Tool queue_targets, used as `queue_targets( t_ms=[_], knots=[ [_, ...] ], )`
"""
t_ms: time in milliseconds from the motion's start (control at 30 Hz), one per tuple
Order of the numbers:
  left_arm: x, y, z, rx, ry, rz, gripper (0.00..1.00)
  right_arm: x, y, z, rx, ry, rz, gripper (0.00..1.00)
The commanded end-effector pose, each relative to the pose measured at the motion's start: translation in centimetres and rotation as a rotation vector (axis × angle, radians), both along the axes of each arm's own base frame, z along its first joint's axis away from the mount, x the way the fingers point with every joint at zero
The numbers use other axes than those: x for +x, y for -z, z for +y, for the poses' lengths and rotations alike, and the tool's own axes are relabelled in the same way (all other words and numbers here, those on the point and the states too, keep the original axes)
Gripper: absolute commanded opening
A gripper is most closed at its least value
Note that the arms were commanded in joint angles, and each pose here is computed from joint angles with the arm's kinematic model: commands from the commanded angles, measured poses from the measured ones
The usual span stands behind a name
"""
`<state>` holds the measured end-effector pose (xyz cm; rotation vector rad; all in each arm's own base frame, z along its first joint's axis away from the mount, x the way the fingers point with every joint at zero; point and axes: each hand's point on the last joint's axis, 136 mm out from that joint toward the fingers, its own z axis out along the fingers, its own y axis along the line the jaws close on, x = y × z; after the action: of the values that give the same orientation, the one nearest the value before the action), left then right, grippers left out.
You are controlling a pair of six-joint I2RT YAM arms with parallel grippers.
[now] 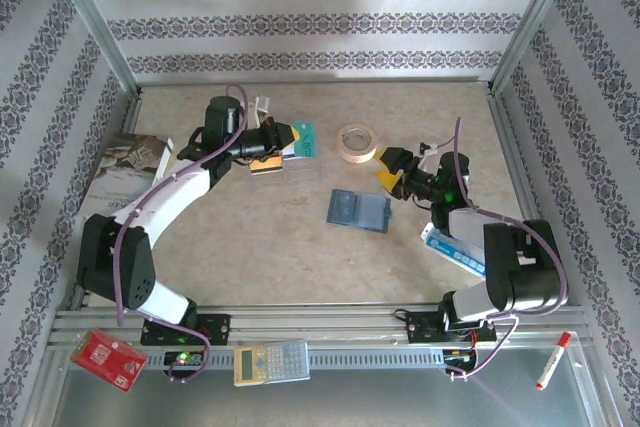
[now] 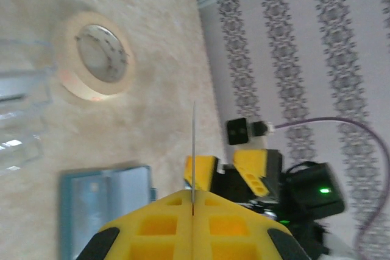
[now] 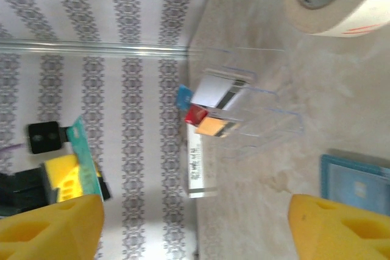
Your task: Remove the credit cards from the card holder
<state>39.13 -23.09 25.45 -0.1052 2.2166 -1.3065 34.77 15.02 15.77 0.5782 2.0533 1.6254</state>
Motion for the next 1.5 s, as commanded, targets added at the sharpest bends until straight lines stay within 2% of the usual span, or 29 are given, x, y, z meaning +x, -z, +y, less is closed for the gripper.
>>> queue_targets(
  t_ms=[0,133,200,267,400,500,700,833,1000,1200,1467],
  knots=[
    [-0.9,2.2,2.5,0.304,0.043,-0.031,0.0,-0.7,1.6,-1.0,-0.159,0.013,0.016,0.85],
    [0.1,3.2,3.5,0.49,0.093,-0.074,0.0,-1.2,2.2,-2.1,-0.28,0.037,0.031,0.9],
    [0.8,3.7,3.5,0.543,0.132,-0.099,0.0,-1.5,2.2,-2.3,-0.31,0.038,0.027,0.92],
    [1.1,4.2,3.1,0.605,0.194,-0.149,0.0,-1.7,1.9,-2.4,-0.327,0.038,0.011,0.98],
    [1.8,5.1,1.5,0.728,0.354,-0.306,0.0,-2.1,1.5,-2.9,-0.368,0.052,-0.008,0.98],
    [2.3,6.1,0.1,0.77,0.494,-0.375,0.0,-2.2,1.5,-2.9,-0.373,0.049,-0.006,0.98],
    [2.1,10.3,-1.4,0.939,0.804,-0.388,0.0,-2.4,1.8,-2.8,-0.359,0.044,0.008,0.98],
    [1.4,12.5,-1.2,1.079,1.004,-0.354,0.0,-2.6,1.9,-2.9,-0.361,0.049,0.015,0.98],
    [2.9,13.0,-0.6,1.191,1.062,-0.365,0.0,-2.6,2.0,-2.7,-0.351,0.041,0.028,0.98],
    [3.2,13.2,-1.2,1.173,1.114,-0.426,0.0,-2.6,1.9,-2.7,-0.344,0.041,0.029,0.98],
    [3.5,14.8,-0.9,1.193,1.172,-0.385,0.0,-2.7,1.9,-2.6,-0.336,0.039,0.037,0.98]
  ],
)
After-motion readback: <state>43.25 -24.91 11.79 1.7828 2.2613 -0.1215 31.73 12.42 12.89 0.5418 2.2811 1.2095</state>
